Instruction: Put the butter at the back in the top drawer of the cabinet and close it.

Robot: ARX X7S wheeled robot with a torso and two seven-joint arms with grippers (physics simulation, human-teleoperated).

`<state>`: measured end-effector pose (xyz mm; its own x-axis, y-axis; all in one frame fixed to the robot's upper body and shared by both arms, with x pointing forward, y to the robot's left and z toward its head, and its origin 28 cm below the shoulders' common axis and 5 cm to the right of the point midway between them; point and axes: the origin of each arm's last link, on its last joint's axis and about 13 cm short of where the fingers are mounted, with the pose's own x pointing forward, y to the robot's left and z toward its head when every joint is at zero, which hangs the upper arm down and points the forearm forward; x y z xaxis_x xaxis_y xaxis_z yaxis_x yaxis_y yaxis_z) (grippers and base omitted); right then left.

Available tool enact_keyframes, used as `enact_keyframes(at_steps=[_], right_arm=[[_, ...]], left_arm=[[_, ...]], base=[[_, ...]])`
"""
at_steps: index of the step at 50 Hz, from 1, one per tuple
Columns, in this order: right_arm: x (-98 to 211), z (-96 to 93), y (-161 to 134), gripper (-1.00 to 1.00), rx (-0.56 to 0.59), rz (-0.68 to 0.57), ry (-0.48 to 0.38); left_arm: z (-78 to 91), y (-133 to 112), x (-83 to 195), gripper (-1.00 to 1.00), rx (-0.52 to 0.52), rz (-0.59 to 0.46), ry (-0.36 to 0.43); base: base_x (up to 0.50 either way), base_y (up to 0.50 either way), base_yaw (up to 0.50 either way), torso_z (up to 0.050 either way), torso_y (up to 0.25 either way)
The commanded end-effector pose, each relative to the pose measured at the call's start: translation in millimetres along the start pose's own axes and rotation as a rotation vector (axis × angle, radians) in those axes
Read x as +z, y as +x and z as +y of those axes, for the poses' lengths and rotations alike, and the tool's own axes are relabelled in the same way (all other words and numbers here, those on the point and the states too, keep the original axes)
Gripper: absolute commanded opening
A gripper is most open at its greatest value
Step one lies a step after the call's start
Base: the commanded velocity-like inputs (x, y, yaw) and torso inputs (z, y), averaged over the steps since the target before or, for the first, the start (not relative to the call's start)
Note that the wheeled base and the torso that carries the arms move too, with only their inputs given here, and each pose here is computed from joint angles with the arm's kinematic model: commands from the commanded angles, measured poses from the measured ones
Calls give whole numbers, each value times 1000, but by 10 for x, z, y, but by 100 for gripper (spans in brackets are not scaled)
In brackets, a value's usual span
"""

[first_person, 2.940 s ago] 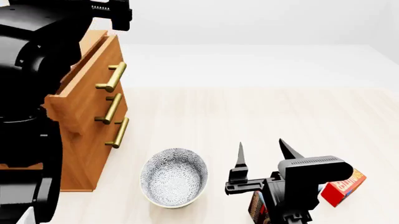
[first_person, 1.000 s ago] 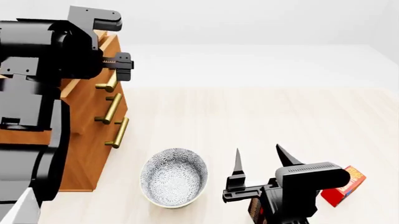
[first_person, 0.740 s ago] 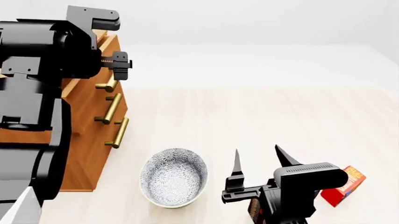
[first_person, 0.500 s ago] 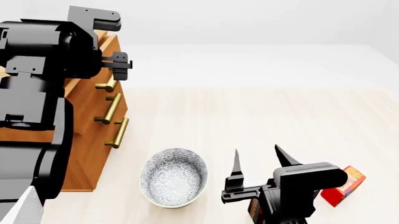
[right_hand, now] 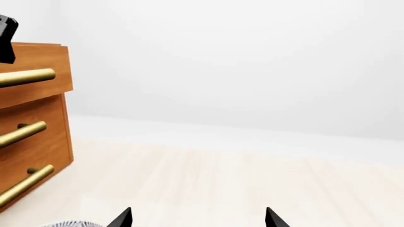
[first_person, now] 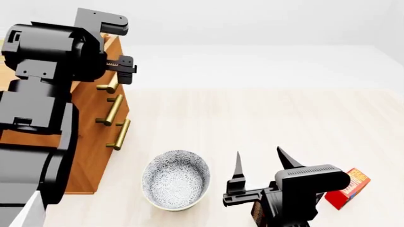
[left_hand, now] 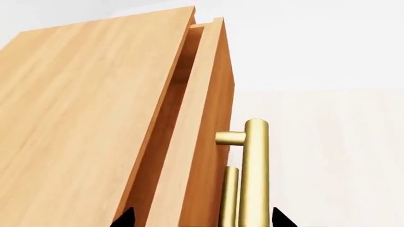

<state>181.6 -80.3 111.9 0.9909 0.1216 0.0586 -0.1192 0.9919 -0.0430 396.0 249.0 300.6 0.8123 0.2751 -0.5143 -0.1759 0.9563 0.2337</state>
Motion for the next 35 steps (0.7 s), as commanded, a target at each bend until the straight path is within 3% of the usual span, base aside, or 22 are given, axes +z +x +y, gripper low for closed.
enact_keyframes(at_steps=[1,14,35], right_arm=[[5,3,-10,100,0,-4,-1],[2,11,-16,100,1,-4,-3],[5,5,-31,100,3,-10,-4]], left_arm=[[24,300,-502,100,-47,246,-49],[-32,257,-471,100,-200,250,-194],[-262,185,-444,100,-228,240,-100]], base=[[0,5,4,0,0],[0,2,2,0,0],[-2,0,0,0,0]])
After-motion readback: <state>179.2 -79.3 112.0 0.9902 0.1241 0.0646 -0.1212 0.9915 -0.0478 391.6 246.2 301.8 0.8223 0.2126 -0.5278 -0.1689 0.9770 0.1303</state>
